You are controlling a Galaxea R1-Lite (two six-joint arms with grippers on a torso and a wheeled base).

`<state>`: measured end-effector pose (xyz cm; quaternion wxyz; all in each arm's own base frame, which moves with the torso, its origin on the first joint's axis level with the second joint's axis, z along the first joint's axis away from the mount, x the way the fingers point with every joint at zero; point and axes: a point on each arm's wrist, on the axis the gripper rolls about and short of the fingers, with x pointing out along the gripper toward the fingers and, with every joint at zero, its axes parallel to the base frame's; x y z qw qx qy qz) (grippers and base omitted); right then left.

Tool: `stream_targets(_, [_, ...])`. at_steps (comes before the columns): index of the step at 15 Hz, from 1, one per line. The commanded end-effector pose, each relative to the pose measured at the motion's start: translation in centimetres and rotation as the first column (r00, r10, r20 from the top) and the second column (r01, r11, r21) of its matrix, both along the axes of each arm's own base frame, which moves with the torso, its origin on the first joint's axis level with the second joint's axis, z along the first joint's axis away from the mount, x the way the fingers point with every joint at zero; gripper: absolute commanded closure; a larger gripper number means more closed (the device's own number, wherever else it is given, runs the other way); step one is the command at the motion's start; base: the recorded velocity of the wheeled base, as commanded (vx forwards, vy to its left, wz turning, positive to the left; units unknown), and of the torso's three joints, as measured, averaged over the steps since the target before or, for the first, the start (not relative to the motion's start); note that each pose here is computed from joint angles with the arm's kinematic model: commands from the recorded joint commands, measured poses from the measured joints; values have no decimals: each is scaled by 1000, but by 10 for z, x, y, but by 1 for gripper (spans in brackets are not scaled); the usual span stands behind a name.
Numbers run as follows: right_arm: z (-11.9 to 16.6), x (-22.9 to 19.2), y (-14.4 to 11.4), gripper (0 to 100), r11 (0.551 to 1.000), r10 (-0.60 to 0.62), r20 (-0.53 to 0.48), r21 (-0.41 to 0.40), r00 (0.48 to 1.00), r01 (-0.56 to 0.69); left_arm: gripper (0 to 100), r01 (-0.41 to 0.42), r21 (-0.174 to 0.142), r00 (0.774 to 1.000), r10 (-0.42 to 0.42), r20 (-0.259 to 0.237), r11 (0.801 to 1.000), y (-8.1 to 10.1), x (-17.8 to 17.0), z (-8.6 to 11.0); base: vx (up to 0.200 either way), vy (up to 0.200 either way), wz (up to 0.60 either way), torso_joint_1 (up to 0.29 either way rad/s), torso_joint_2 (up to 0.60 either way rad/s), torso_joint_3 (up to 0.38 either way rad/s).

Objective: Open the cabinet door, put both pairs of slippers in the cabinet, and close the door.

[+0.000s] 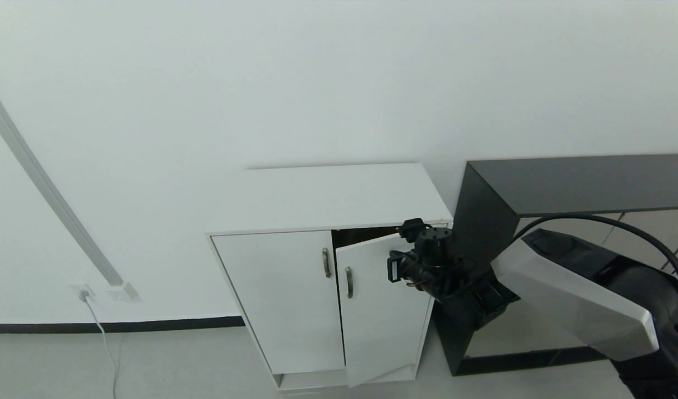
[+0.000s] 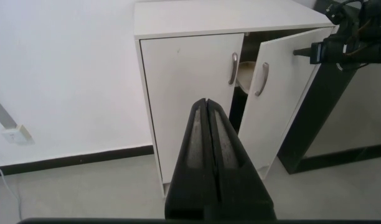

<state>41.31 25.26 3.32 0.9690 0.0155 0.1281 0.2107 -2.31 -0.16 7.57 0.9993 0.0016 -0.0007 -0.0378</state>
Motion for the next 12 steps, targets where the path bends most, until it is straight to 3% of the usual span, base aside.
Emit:
stream_targets(1, [-4,7,0,100,1000,-8,7,4,1000,8,100,0,0,1000,0,-1,1000,0,0,0,0,0,0,0,0,0])
stream_targets(12, [-8,30,-4,100,999,-37,11,7,999,37,100,0,0,1000,0,-1,1000,0,0,0,0,0,0,0,0,0])
